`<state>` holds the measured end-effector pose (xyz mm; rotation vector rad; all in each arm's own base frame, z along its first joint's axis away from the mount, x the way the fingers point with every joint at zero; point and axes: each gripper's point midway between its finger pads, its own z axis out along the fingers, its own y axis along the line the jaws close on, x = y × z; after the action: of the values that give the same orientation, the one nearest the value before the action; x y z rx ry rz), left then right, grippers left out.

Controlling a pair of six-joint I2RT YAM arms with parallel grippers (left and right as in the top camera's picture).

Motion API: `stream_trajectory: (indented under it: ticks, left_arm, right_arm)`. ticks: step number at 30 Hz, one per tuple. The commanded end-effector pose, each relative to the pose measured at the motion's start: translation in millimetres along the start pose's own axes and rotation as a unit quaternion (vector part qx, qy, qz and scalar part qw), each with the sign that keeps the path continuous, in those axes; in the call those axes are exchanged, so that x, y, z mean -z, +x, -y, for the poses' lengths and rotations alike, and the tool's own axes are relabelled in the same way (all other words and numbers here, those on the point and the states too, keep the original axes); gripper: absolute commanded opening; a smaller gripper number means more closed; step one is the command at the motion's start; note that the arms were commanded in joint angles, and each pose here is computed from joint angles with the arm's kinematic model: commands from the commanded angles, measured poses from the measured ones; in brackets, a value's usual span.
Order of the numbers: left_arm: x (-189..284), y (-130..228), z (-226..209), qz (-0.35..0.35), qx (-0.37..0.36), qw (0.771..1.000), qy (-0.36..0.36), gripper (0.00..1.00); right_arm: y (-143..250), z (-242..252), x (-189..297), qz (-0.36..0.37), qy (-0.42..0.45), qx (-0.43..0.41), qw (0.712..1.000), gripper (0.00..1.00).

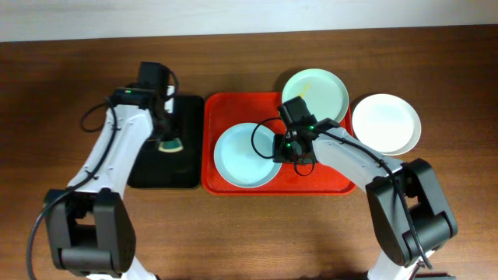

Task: Clean dirty plates on tray and stack at the side
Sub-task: 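Lift the sponge with the left gripper and move it to the black tray, then lift the light blue plate with the right gripper and swing it left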

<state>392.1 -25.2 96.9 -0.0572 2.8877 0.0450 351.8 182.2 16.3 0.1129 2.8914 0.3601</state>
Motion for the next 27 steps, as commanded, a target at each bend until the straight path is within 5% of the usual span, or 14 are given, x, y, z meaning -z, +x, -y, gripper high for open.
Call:
stream_trajectory:
  ticks: [1, 12, 17, 20, 27]
  left_arm:
    - [-5, 1, -25, 0.005, -0.014, 0.999, -0.029, 0.00]
    - [-47, 10, -34, 0.032, 0.003, 0.999, -0.030, 0.00]
    - [-61, 17, -47, 0.041, 0.045, 0.998, -0.033, 0.00]
    - [-61, 15, -48, 0.044, 0.048, 0.997, -0.033, 0.00]
    - [-61, 20, -55, 0.037, 0.076, 0.995, -0.051, 0.00]
  right_arm:
    - [-1, 7, 2, 0.012, 0.022, 0.000, 1.000, 0.50]
    - [9, 13, -4, 0.000, 0.028, -0.001, 1.000, 0.49]
    - [9, 13, -4, 0.001, 0.027, -0.003, 1.000, 0.15]
    - [9, 12, -4, 0.001, 0.025, -0.003, 1.000, 0.04]
    - [5, 10, -4, 0.009, 0.020, -0.002, 1.000, 0.04]
